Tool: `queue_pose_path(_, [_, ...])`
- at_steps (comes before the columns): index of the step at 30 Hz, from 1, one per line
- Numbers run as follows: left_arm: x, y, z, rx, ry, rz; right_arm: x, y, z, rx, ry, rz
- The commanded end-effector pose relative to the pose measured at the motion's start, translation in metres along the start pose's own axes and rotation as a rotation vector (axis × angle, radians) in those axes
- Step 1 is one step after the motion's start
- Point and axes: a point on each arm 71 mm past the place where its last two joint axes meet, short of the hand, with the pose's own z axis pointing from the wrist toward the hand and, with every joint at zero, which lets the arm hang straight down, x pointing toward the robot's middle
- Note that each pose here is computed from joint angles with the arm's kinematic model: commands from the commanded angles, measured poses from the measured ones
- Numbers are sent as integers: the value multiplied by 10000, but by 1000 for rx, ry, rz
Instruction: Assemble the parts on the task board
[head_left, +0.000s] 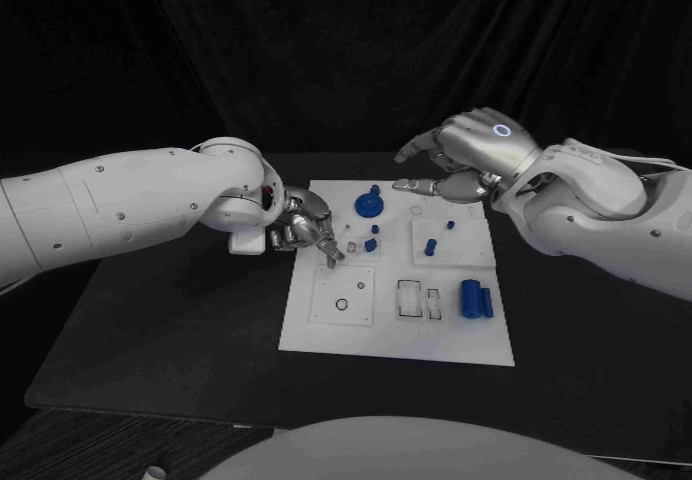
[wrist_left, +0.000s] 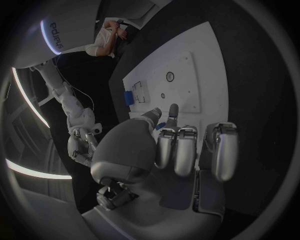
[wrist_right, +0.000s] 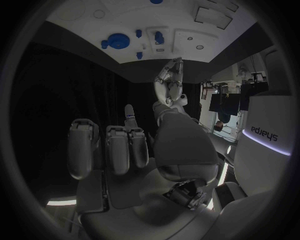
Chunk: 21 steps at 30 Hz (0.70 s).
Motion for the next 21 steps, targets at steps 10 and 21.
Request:
queue_pose_path(10, [-282, -374, 44, 60, -290, 447, -208, -426, -393, 226, -40, 154])
queue_pose_path(21, [-352, -588, 170, 50, -352, 576, -47, -577, -629, 330, 27, 237])
